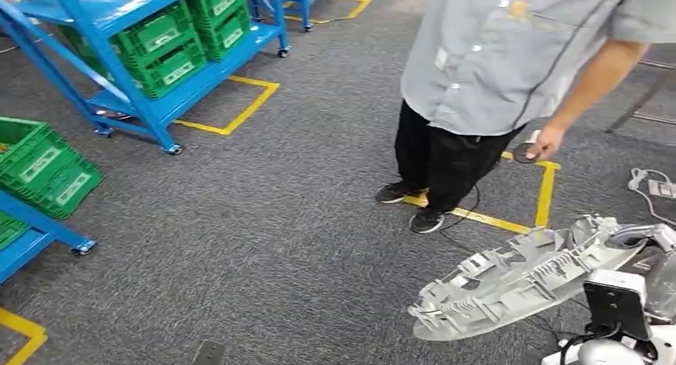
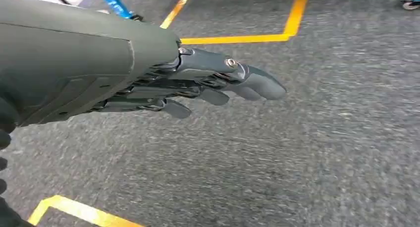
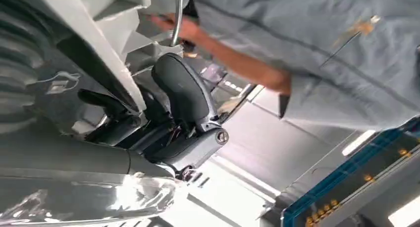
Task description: Take the parts from the cabinet and place them on the table.
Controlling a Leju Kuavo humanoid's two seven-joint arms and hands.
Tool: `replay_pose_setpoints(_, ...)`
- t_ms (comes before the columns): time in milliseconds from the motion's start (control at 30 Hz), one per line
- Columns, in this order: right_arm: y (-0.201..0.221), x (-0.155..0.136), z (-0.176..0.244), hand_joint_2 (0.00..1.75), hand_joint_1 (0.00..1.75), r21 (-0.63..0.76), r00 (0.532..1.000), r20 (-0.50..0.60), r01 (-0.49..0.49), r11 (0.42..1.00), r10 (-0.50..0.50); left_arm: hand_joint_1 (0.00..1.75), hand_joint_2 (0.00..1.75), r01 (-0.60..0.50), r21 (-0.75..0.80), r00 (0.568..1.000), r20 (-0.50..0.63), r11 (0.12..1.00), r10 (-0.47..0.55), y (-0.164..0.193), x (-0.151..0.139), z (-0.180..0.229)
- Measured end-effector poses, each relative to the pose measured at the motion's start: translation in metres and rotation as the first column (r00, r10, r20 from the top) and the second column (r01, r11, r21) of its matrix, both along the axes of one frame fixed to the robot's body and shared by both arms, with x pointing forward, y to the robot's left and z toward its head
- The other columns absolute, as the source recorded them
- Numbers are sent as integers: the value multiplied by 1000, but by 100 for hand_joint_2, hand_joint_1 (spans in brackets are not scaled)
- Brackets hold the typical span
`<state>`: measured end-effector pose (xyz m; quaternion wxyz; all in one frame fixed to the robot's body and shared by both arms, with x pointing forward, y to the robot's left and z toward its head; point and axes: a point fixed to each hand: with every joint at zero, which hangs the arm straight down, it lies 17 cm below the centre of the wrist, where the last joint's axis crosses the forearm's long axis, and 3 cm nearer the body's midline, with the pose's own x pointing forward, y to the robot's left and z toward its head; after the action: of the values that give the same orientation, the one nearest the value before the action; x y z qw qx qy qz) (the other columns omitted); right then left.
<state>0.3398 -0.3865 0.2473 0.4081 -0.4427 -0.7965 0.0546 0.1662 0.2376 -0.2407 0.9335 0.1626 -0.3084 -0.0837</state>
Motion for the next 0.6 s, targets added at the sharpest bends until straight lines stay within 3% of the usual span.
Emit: replay_pose_setpoints(600,-9,-6,-3,175,175,3,1000,-2,21,1000,-21,0,175,5,-10,1000,5,1000,-5,-1,-1,0)
